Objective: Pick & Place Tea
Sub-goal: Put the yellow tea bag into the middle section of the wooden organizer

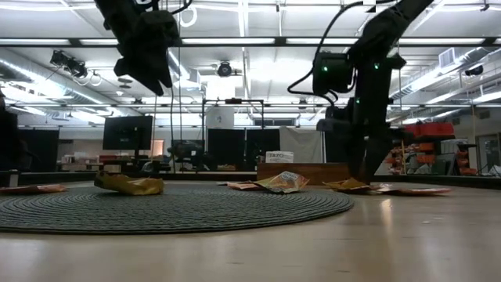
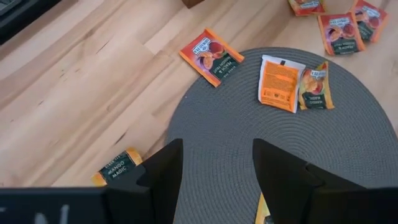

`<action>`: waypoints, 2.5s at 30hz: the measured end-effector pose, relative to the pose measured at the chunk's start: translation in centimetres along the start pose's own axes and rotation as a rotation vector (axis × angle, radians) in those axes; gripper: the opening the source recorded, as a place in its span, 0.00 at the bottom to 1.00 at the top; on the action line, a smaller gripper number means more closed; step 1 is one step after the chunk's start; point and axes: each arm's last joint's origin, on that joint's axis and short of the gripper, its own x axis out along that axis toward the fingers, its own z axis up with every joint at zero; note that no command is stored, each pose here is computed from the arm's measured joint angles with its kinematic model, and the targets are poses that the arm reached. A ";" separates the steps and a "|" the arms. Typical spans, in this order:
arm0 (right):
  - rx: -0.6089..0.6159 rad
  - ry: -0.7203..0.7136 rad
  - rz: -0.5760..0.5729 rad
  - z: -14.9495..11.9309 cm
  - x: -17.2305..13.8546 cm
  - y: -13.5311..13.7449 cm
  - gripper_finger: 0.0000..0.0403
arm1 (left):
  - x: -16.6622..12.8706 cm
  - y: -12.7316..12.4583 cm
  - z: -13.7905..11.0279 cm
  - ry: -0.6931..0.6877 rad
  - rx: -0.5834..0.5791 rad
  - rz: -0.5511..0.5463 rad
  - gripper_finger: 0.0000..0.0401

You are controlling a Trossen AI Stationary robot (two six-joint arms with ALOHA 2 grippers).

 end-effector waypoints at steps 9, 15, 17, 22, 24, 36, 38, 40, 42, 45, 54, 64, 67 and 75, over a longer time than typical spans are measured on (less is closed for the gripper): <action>0.024 0.018 0.050 -1.4 2.0 -1.4 0.40 | -0.1 -0.5 0.0 -0.017 -0.023 -0.012 0.49; -0.022 0.022 0.037 -1.7 2.3 -1.8 0.31 | -0.1 -0.5 0.1 -0.027 -0.043 -0.018 0.49; -0.038 0.021 0.025 -1.8 2.4 -1.9 0.21 | -0.1 -0.5 0.1 -0.032 -0.045 -0.021 0.49; -0.076 0.007 0.043 -1.7 2.0 -1.9 0.03 | -0.1 -0.6 0.2 -0.045 -0.047 -0.026 0.49; -0.084 -0.003 0.058 -1.7 1.3 -1.9 0.02 | -0.1 -0.6 0.3 -0.052 -0.049 -0.026 0.49; -0.239 -0.191 0.215 -0.8 -7.6 0.5 0.00 | -0.3 -1.4 1.5 -0.162 -0.073 -0.141 0.49; -0.267 -0.219 0.233 -0.6 -8.8 1.1 0.00 | -0.4 -1.6 1.8 -0.183 -0.076 -0.176 0.49; -0.290 -0.247 0.265 -0.4 -9.8 1.8 0.00 | -0.4 -1.8 2.0 -0.204 -0.080 -0.193 0.49; -0.307 -0.260 0.278 -0.3 -10.3 2.0 0.00 | -0.5 -1.8 2.1 -0.215 -0.081 -0.200 0.49; -0.271 -0.242 0.246 -0.4 -9.8 1.6 0.02 | -0.5 -1.8 2.1 -0.214 -0.081 -0.201 0.49; -0.130 -0.035 0.167 -0.6 -4.4 -0.1 0.41 | -0.5 -1.8 2.1 -0.214 -0.081 -0.201 0.49; -0.082 -0.010 0.053 0.2 -0.4 0.4 0.60 | -0.5 -1.9 2.1 -0.203 -0.078 -0.224 0.49; -0.083 -0.007 0.018 0.3 0.7 0.4 0.57 | -0.5 -1.9 2.1 -0.202 -0.085 -0.226 0.49; -0.083 -0.020 0.057 1.1 2.2 1.0 0.52 | -0.5 -1.9 2.1 -0.190 -0.109 -0.244 0.49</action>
